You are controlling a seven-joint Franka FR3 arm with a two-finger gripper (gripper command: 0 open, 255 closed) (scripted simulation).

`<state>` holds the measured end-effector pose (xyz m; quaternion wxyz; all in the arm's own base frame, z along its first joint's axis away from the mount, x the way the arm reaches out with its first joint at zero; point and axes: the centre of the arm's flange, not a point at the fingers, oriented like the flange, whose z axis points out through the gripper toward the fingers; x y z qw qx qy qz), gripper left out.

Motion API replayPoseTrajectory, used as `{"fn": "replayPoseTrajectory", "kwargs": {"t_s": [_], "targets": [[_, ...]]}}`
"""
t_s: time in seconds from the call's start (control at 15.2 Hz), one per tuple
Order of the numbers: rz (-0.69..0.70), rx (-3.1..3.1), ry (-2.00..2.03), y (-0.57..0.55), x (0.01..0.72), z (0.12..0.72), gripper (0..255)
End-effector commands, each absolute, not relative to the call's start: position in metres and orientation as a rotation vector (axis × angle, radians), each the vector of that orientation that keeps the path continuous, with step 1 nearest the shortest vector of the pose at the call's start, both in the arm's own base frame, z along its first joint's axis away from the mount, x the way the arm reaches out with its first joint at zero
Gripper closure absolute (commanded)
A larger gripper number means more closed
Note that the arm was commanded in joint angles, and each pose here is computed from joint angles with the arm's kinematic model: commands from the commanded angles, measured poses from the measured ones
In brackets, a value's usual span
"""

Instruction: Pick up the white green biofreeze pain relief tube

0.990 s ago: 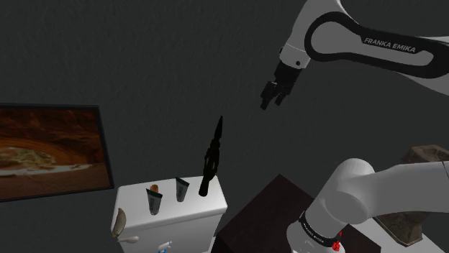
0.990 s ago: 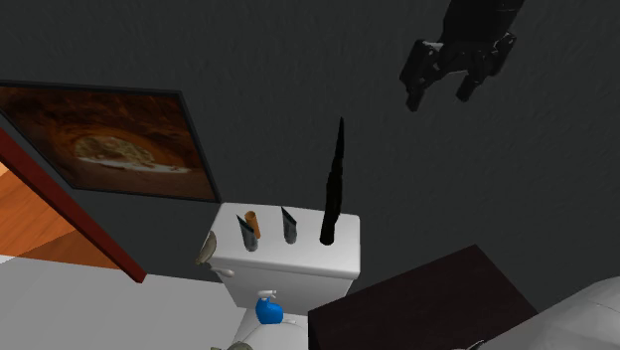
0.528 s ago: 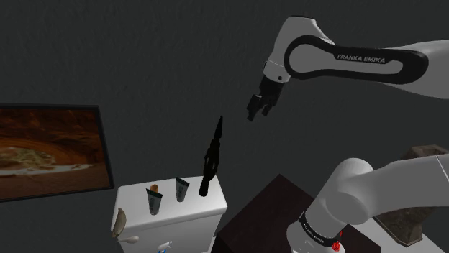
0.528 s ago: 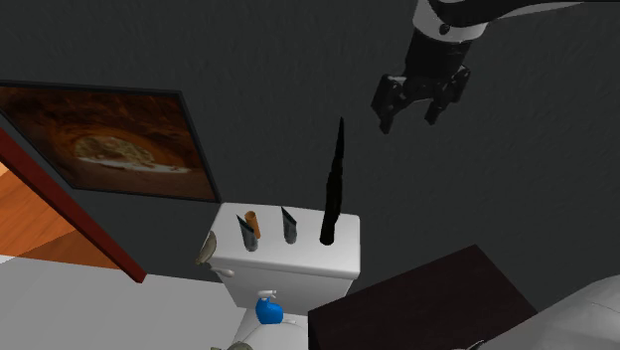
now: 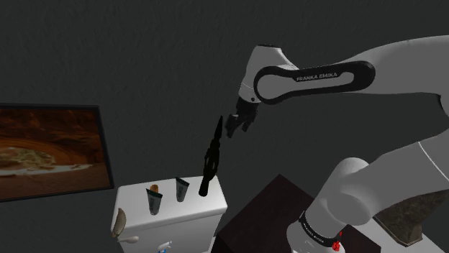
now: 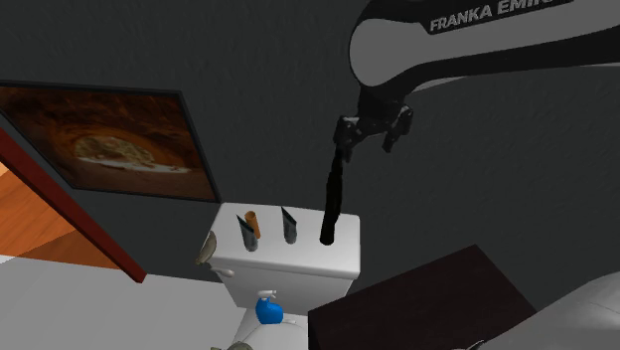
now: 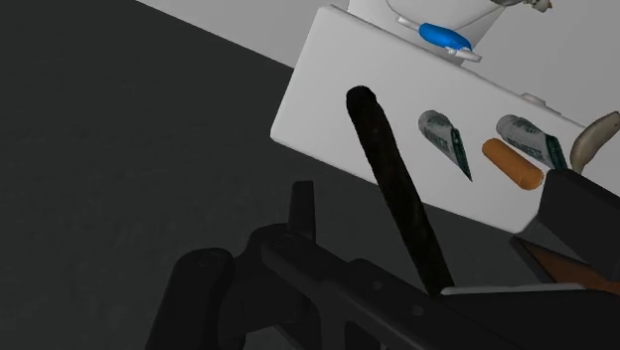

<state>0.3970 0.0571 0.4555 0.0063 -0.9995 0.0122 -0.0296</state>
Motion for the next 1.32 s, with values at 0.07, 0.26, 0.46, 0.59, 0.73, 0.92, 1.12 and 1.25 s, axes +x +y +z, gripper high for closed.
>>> {"fn": "replayPoseTrajectory", "kwargs": {"t_s": [0.07, 0.26, 0.46, 0.59, 0.73, 0.92, 1.12, 1.25], "targets": [[-0.075, -3.122, 0.023, 0.07, 0.412, 0.42, 0], [-0.055, -3.117, 0.008, 0.086, 0.427, 0.386, 0], [-0.034, -3.111, -0.007, 0.101, 0.441, 0.352, 0], [-0.021, -3.108, -0.017, 0.112, 0.45, 0.33, 0], [-0.008, -3.104, -0.027, 0.123, 0.459, 0.307, 0], [0.012, -3.098, -0.041, 0.139, 0.472, 0.273, 0], [0.032, -3.092, -0.056, 0.156, 0.485, 0.239, 0], [0.045, -3.088, -0.066, 0.167, 0.492, 0.216, 0]]}}
